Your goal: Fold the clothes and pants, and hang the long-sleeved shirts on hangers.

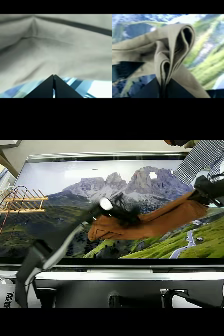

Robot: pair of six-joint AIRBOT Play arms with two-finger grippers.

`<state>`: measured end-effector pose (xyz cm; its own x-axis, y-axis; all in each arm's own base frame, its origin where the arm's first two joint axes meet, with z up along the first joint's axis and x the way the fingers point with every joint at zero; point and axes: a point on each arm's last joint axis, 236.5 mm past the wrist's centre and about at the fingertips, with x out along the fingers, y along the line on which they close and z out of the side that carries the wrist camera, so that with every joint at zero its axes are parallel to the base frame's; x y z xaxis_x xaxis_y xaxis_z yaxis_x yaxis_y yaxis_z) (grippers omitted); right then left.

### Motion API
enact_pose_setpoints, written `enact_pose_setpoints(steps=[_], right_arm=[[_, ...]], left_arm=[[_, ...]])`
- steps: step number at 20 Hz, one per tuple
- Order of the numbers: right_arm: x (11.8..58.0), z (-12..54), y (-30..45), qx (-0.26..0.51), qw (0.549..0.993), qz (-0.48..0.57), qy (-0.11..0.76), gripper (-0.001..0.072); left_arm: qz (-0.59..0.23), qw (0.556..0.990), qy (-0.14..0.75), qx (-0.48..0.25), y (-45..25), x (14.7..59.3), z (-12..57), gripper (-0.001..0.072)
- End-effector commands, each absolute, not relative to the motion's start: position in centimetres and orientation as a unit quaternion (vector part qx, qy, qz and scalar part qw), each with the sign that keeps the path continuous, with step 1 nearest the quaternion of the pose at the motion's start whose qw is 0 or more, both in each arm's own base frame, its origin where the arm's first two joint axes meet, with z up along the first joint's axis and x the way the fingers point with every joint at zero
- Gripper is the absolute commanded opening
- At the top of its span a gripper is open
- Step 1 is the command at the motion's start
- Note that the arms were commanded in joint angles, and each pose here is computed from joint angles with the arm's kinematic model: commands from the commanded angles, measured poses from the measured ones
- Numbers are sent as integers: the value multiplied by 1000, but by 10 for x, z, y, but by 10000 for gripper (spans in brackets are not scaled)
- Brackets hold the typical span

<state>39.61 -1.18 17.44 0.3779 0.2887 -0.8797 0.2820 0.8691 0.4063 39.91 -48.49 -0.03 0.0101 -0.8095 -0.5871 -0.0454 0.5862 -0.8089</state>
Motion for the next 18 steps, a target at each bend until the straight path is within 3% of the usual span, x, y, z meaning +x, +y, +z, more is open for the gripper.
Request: enact_pose_setpoints(steps=[1,5,9,18], right_arm=[[411,178,33,264,792,36,549,31],[419,176,117,266,787,76,552,31],[423,156,191,260,780,94,561,31],[424,89,320,287,746,115,590,31]], left_arm=[[-283,685,625,-245,-378,426,49,21],[-224,752,593,-180,-249,436,119,22],[-161,801,549,-175,-162,432,175,23],[-140,821,524,-180,-122,422,204,23]])
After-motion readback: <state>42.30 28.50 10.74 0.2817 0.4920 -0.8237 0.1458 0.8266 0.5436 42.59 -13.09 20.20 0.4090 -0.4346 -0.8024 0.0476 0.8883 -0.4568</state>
